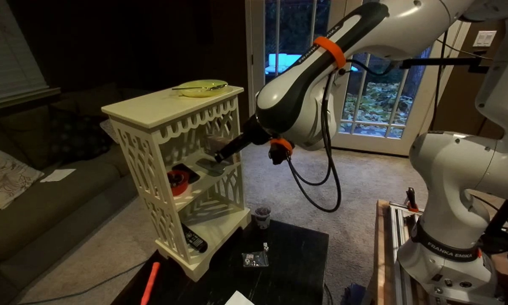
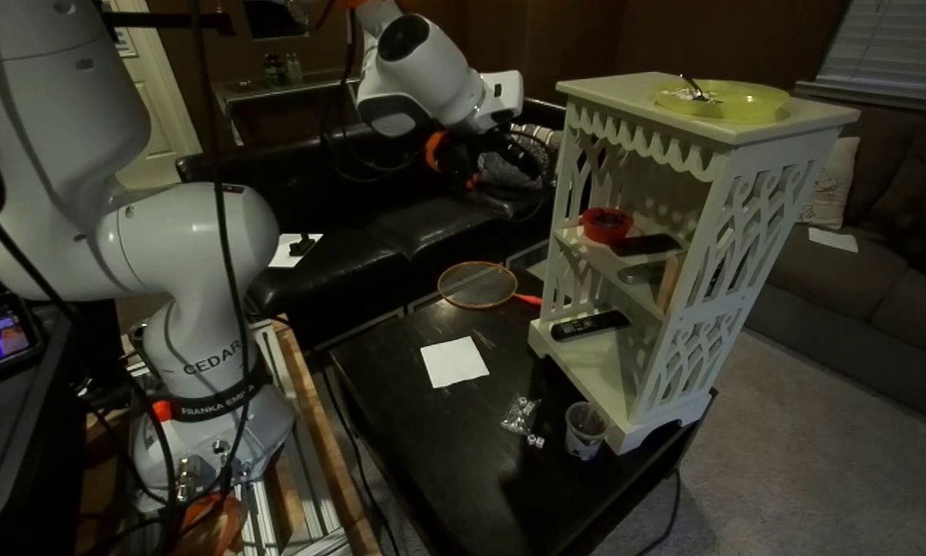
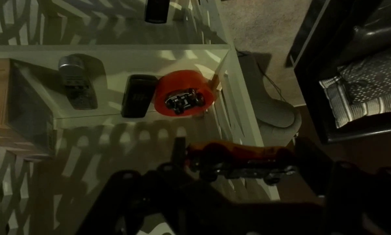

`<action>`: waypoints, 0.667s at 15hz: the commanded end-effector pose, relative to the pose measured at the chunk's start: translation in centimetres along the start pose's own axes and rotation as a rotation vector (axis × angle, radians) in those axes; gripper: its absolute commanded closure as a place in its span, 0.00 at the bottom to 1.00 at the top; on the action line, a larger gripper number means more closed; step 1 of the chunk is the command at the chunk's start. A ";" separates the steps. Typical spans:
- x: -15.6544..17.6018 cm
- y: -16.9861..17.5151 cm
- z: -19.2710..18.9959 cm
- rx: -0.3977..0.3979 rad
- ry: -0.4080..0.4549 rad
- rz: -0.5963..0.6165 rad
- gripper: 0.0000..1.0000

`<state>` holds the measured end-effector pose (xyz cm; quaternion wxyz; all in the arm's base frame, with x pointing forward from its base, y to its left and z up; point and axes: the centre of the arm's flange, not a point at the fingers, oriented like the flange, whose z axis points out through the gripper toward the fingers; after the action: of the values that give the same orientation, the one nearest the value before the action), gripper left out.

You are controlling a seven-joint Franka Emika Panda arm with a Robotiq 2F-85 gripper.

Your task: Remove the black object from the yellow plate and put it in the orange bowl on the first shelf

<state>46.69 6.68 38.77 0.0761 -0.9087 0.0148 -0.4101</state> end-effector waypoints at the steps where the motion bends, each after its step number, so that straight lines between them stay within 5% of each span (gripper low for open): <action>1: -3.8 1.1 6.9 -0.052 -0.005 0.074 0.42; 10: -6.7 2.9 9.1 -0.083 -0.063 0.054 0.42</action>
<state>46.38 5.46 34.38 0.0650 -0.9231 0.0649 -0.3735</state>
